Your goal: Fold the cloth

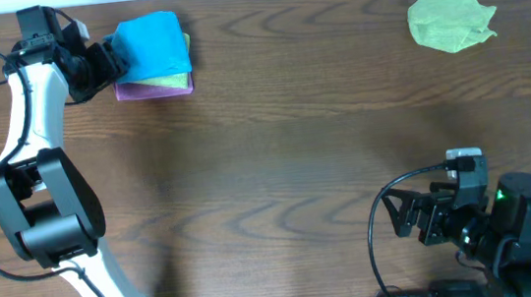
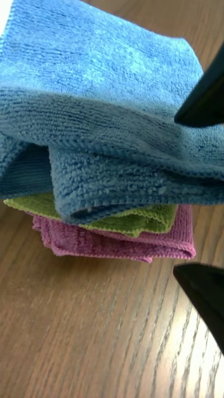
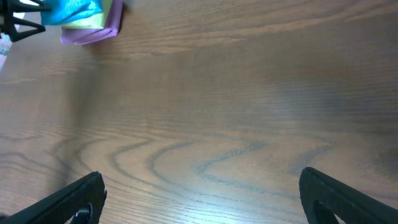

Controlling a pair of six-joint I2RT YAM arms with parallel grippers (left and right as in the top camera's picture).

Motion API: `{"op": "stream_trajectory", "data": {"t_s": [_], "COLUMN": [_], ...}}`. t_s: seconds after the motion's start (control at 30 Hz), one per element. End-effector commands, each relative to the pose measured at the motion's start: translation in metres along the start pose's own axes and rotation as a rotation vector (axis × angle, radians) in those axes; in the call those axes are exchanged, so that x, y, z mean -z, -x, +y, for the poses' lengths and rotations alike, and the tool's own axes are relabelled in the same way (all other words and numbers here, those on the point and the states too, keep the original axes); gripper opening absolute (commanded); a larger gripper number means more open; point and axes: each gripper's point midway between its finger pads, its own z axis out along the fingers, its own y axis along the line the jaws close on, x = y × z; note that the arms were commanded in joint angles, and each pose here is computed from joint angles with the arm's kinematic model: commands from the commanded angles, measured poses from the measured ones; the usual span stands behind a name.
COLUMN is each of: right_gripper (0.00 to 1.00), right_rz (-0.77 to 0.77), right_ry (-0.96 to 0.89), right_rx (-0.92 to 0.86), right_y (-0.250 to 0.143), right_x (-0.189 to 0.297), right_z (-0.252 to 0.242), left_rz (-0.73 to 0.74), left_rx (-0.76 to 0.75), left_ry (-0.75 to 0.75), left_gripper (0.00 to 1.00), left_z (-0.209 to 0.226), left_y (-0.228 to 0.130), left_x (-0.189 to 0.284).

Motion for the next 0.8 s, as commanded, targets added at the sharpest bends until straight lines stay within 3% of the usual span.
{"op": "stream_trajectory", "data": {"t_s": [0.0, 0.13, 0.17, 0.23, 0.33, 0.53, 0.77], "right_gripper": [0.99, 0.99, 0.99, 0.99, 0.99, 0.99, 0.99], "right_rz": [-0.003, -0.003, -0.002, -0.002, -0.003, -0.003, -0.002], "right_ry": [0.005, 0.005, 0.005, 0.005, 0.005, 0.005, 0.005], "right_rx": [-0.019, -0.019, -0.019, -0.019, -0.019, -0.019, -0.019], "right_y": [0.000, 0.000, 0.000, 0.000, 0.000, 0.000, 0.000], "right_x": [0.000, 0.000, 0.000, 0.000, 0.000, 0.000, 0.000], "right_z": [0.000, 0.000, 0.000, 0.000, 0.000, 0.000, 0.000], "left_rz": [-0.051, -0.106, -0.118, -0.145, -0.176, -0.239, -0.293], "left_rx": [-0.022, -0.034, -0.039, -0.047, -0.051, 0.007, 0.026], "left_ry": [0.024, 0.016, 0.011, -0.007, -0.061, -0.161, -0.207], "left_gripper": [0.78, 0.78, 0.73, 0.53, 0.09, 0.06, 0.06], "left_z": [0.001, -0.005, -0.008, -0.016, -0.034, -0.065, -0.092], "left_y": [0.015, 0.025, 0.027, 0.031, 0.035, 0.049, 0.064], "left_x": [0.014, 0.040, 0.046, 0.058, 0.073, 0.077, 0.042]}}
